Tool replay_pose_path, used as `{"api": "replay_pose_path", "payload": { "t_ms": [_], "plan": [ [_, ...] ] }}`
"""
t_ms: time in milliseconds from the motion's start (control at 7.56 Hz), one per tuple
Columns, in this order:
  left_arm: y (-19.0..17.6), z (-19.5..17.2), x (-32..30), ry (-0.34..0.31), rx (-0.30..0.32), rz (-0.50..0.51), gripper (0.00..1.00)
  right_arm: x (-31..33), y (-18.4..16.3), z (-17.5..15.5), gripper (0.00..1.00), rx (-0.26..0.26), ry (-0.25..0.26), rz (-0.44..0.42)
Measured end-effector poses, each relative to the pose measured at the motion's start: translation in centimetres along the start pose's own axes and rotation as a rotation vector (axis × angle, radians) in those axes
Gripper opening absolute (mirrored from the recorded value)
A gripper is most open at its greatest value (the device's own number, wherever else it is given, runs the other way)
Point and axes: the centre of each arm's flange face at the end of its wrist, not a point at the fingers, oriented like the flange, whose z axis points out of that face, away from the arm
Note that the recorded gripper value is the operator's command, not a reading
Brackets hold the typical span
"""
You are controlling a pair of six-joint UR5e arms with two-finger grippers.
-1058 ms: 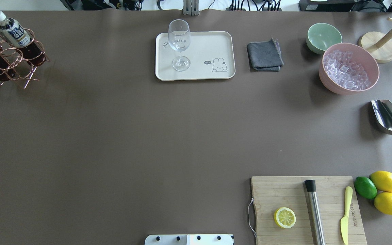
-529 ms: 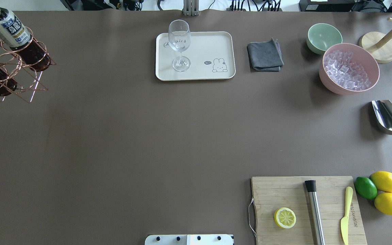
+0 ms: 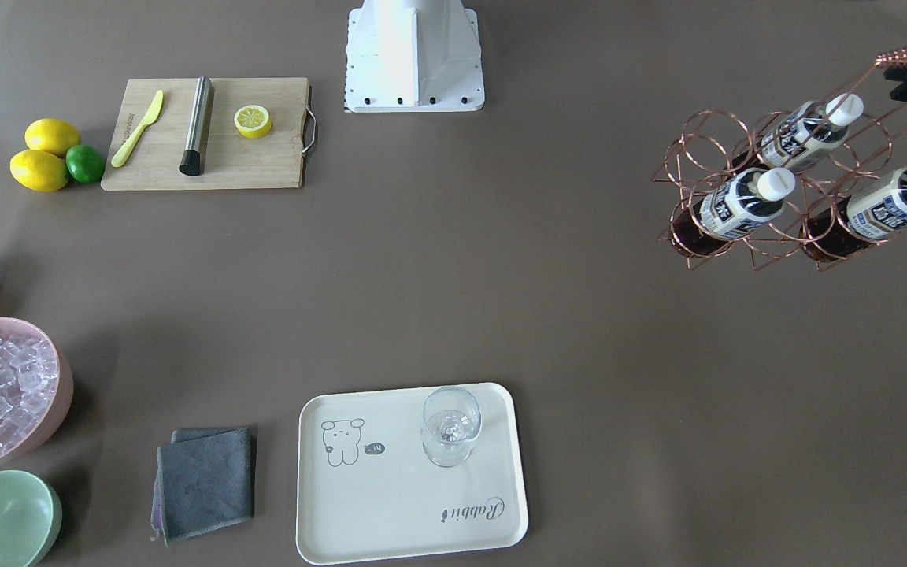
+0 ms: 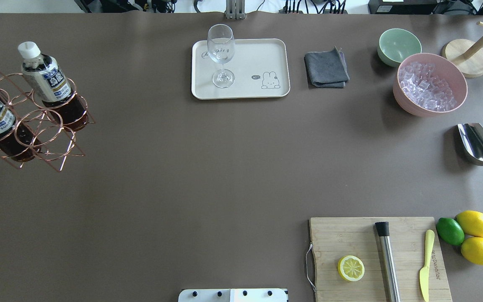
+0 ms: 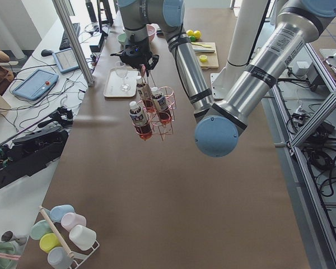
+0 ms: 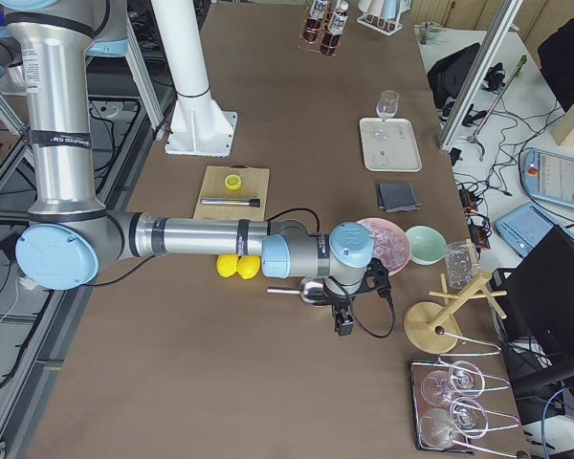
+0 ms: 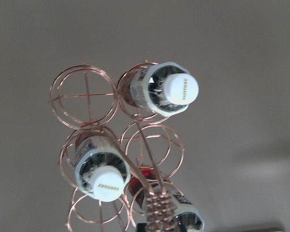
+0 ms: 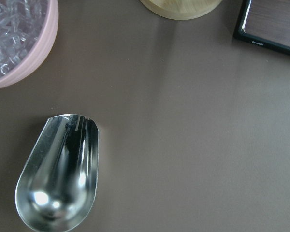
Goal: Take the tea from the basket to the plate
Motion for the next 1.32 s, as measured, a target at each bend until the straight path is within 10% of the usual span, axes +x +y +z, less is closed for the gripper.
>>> {"api": "replay_pose_path", "payload": {
  "t_ms": [794,1323],
  "plan": [
    [20.0,10.3,-8.1,0.001,-0.066,0.011,0.0,-5.6,-2.2,0.5,1.0,0.21,-0.221,-0.287],
    [25.9,10.4,-12.0,0.017,-0.106,-0.02,0.0,-10.8,-3.9,-2.6,1.0,0.397,-0.32,-0.575]
  ]
}}
